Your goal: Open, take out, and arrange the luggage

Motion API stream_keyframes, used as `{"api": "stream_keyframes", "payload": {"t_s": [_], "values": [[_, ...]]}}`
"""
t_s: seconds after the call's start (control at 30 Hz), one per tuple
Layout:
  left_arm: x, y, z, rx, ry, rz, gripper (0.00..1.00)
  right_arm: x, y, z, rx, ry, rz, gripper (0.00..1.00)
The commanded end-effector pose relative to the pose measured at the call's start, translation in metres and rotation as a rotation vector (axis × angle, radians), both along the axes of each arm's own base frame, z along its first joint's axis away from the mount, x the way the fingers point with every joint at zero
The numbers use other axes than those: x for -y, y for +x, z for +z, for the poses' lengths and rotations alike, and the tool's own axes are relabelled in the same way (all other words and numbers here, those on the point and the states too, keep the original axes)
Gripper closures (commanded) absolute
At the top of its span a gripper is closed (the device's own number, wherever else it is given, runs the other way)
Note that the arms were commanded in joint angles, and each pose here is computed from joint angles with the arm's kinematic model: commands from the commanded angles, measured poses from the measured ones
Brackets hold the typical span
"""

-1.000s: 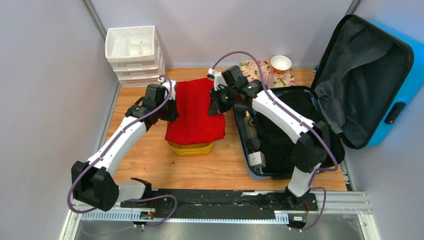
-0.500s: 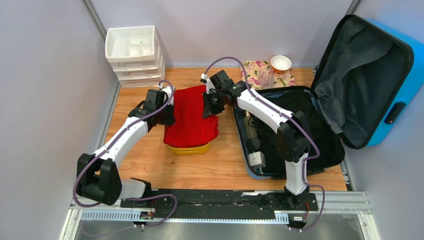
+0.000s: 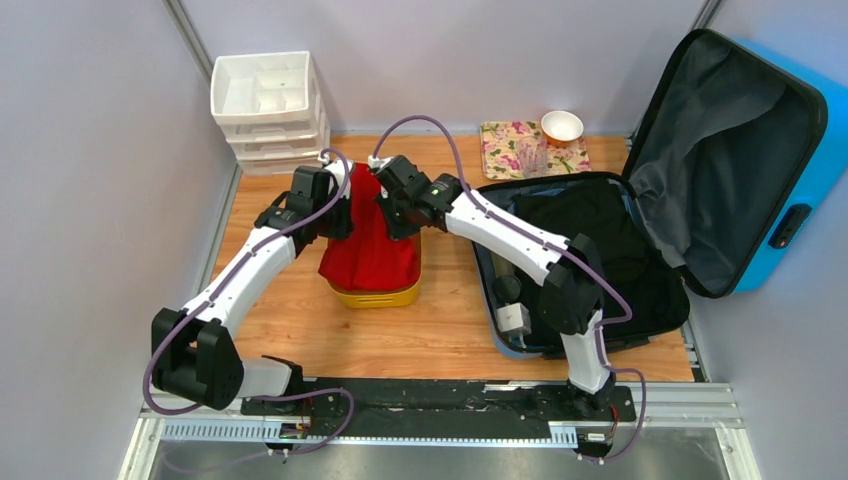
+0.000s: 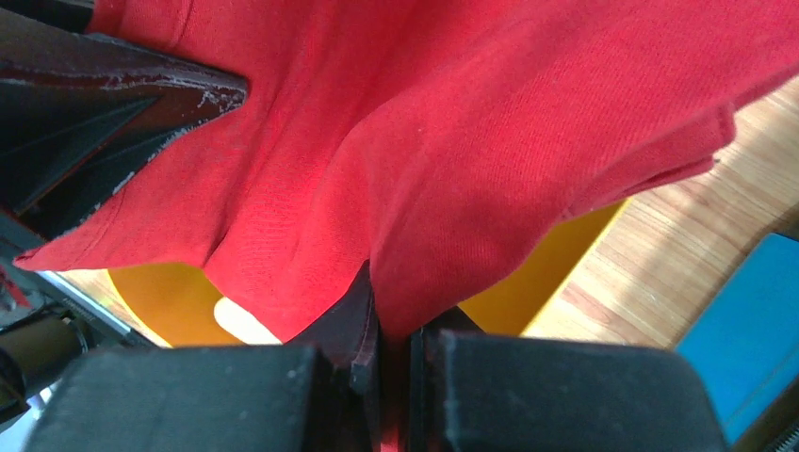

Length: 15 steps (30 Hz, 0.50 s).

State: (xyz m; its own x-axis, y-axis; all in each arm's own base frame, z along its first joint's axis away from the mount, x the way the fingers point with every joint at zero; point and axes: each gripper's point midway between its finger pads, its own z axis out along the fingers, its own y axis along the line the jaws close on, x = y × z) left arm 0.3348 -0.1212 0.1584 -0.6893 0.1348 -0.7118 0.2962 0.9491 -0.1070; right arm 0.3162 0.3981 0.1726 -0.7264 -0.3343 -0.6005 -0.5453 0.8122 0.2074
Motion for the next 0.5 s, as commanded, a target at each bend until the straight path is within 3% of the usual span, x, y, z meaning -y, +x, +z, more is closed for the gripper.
{"api": "stream_keyframes", "payload": {"t_s": [0.0,0.07,0.3,0.37,0.4,0.47], "values": [[0.027,0.01,0.028,0.071,-0.078,-0.078,1.0,-0.027,0.006,-0.01,0.019,0.012,-0.026,1.0],[0.027,0.005,0.016,0.029,-0.077,-0.071,1.0,-0.02,0.009,-0.037,-0.003,-0.069,-0.031,1.0],[0.027,-0.017,-0.023,-0.145,-0.124,-0.016,1.0,0.0,0.017,-0.06,-0.057,-0.137,-0.028,1.0],[0.024,-0.015,-0.031,-0.171,-0.112,0.009,1.0,0.0,0.016,-0.059,-0.07,-0.127,-0.021,0.91],[0.019,-0.013,-0.032,-0.179,-0.109,0.028,0.96,-0.001,0.015,-0.056,-0.069,-0.118,-0.013,0.79],[0.016,-0.006,-0.026,-0.172,-0.106,0.043,0.76,-0.003,0.014,-0.045,-0.064,-0.09,-0.003,0.58]]}}
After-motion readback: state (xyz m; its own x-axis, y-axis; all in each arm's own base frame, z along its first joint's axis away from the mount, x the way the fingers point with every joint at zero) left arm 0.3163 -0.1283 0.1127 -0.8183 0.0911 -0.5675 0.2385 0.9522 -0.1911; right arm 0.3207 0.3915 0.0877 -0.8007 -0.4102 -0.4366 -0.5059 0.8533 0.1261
